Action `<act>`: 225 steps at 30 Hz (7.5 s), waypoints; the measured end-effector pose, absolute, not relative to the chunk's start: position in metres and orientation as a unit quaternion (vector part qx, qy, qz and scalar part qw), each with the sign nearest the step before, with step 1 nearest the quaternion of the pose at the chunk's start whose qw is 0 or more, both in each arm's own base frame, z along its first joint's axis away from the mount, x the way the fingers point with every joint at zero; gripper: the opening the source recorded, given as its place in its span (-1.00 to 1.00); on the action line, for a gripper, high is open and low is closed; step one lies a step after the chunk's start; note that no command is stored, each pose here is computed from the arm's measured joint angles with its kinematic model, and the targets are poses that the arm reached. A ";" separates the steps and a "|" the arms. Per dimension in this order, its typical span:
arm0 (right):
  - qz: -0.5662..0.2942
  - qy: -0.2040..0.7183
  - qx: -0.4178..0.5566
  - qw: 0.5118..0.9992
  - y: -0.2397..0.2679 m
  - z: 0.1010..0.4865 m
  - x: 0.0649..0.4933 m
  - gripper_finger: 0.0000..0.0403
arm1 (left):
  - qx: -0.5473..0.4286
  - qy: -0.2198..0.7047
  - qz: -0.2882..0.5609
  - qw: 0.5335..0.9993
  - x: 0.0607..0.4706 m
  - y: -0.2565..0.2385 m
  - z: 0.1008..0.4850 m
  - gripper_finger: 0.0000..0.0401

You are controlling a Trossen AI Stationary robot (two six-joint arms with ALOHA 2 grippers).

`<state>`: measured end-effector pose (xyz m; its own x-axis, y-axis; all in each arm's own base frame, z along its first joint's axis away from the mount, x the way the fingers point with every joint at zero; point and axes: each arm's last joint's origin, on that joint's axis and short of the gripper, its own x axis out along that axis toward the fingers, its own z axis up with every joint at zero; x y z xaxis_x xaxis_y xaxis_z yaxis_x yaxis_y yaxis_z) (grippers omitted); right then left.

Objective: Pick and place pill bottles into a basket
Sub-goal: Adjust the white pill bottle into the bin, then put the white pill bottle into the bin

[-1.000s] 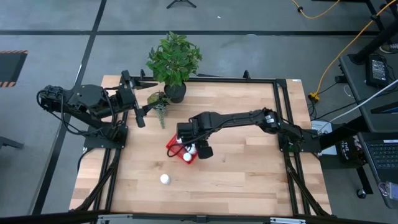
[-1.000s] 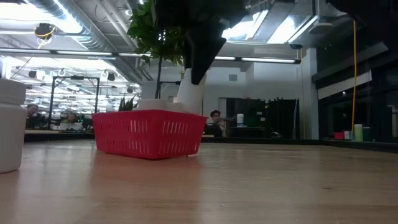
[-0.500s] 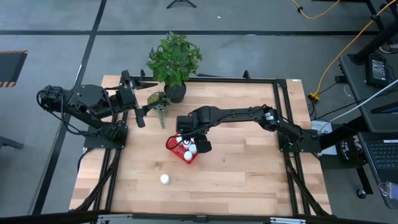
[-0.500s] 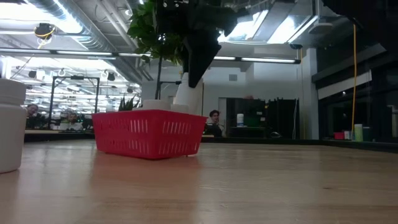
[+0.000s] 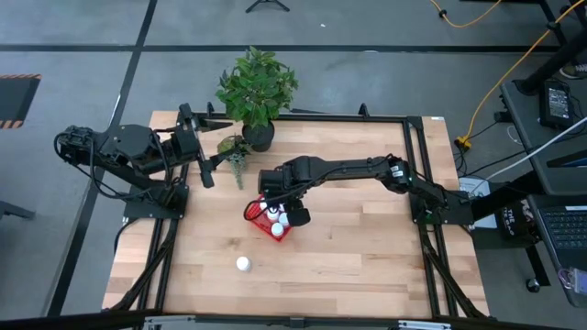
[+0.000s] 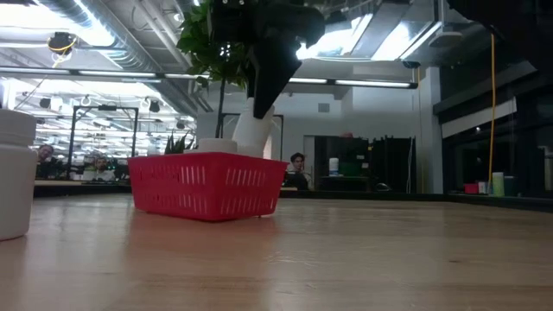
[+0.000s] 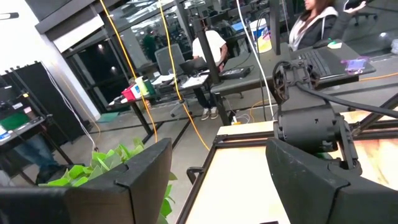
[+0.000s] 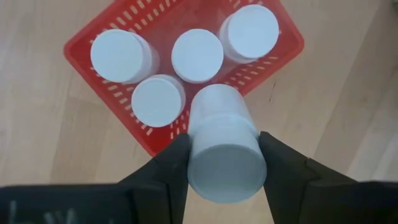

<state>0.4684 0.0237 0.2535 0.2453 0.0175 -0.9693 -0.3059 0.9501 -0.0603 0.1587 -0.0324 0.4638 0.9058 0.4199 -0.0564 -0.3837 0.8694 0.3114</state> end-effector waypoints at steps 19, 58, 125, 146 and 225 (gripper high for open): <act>0.129 0.587 -0.115 0.791 0.025 0.248 0.475 -0.24 | 0.149 0.061 0.208 0.965 0.159 -0.032 0.464 0.27; 0.156 0.582 -0.095 0.792 0.012 0.218 0.491 -0.20 | 0.150 0.062 0.209 0.964 0.159 -0.032 0.464 0.27; 0.103 0.583 -0.095 0.800 -0.010 0.247 0.487 0.18 | 0.166 0.076 0.209 0.961 0.162 -0.034 0.455 0.27; 0.124 0.331 -0.111 0.929 0.017 0.467 0.316 0.06 | 0.197 0.076 0.212 0.954 0.155 -0.031 0.458 0.27; 0.041 -0.009 0.023 0.999 0.007 0.167 0.098 -0.32 | 0.082 0.308 -0.087 0.944 0.193 -0.049 0.397 0.27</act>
<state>0.0977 0.0066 0.1674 0.9965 0.0815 0.0208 -0.0824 0.9956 0.0455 0.1935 -0.0492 0.3968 0.7952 -0.1136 -0.5956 0.2142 0.9716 0.1007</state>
